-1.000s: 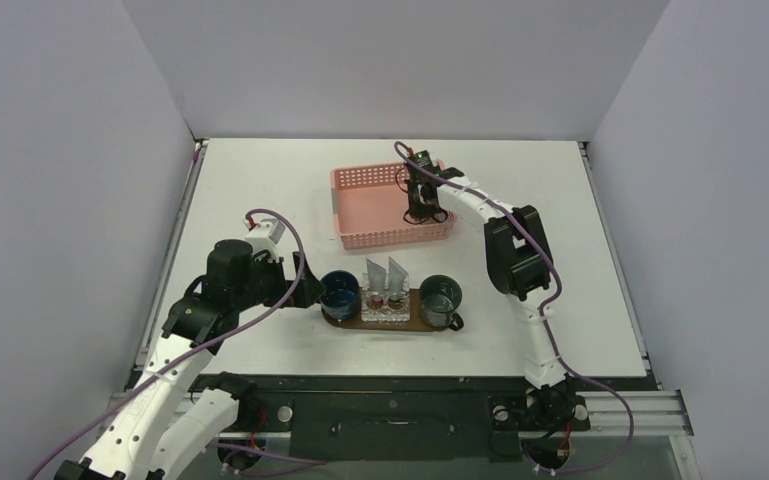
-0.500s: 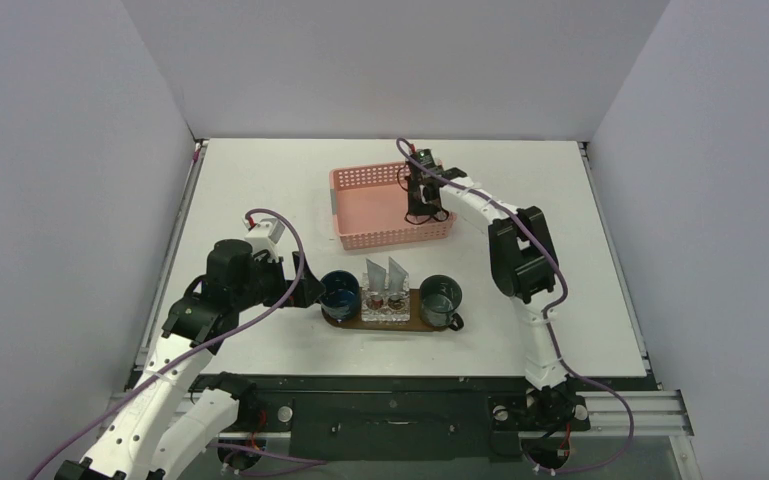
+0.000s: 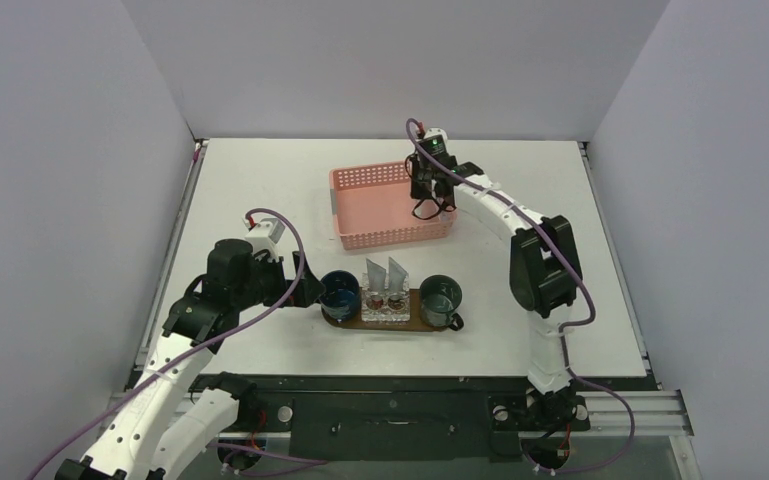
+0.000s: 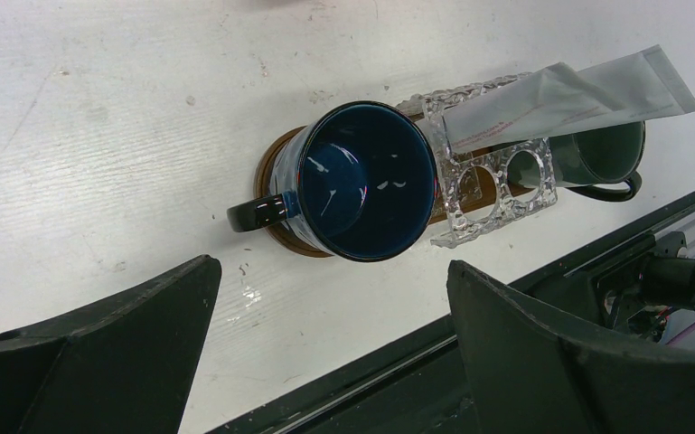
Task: Prepare toiletry sets of a toothbrush and toothpaste on the tray
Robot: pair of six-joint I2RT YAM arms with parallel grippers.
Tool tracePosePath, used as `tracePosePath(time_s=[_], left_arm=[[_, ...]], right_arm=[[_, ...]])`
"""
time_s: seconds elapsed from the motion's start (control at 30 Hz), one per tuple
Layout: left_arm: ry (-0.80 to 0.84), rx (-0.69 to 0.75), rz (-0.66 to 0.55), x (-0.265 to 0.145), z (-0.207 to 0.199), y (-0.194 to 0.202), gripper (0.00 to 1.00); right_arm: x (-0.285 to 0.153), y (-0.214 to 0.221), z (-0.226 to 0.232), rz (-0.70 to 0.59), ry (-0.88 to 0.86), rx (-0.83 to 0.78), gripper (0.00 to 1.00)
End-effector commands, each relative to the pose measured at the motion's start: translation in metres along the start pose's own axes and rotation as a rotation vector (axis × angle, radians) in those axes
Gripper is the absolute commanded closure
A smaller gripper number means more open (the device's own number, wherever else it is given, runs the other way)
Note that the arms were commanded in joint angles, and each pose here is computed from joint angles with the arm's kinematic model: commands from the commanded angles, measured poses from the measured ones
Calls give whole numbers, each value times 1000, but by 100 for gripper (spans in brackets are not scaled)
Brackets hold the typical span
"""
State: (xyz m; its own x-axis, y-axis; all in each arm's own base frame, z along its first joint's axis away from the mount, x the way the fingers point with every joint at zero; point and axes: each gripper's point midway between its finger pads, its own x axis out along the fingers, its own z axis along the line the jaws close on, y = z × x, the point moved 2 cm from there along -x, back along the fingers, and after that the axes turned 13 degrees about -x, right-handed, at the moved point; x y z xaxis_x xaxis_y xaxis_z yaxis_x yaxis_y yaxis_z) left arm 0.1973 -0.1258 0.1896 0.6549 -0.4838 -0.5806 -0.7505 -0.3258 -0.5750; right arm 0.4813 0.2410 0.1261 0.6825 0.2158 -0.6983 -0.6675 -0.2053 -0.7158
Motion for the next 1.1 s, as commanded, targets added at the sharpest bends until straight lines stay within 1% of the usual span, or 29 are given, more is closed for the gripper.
tracePosePath(time_s=[0.0,0.13,0.27,0.5,0.53,0.63,0.83,1.07], left_arm=[[37,23,-41,0,-8,-12,4],[41,23,-37,1,-9,-11,4],[50,23,-35,0,-10,-11,4],[64,23,-31,0,-12,-10,4],[68,24,-33,-1,-13,-11,4],[85,20,-35,-2,-16,-11,4],[153,7,-19,-7,-31,-12,4],[316,-15,-36,-26,-72,-29,4]], right_arm=[[-34,-43,5,-162,-31,-5,100],[-53,-49,7,-204,-49,-16,100],[-82,-57,14,-252,-94,-43,100],[-119,-52,23,-285,-140,-95,100],[-130,-52,25,-299,-150,-107,100],[-145,-44,32,-301,-173,-145,100],[-195,-32,46,-332,-262,-227,100],[-235,-6,70,-319,-387,-326,100]])
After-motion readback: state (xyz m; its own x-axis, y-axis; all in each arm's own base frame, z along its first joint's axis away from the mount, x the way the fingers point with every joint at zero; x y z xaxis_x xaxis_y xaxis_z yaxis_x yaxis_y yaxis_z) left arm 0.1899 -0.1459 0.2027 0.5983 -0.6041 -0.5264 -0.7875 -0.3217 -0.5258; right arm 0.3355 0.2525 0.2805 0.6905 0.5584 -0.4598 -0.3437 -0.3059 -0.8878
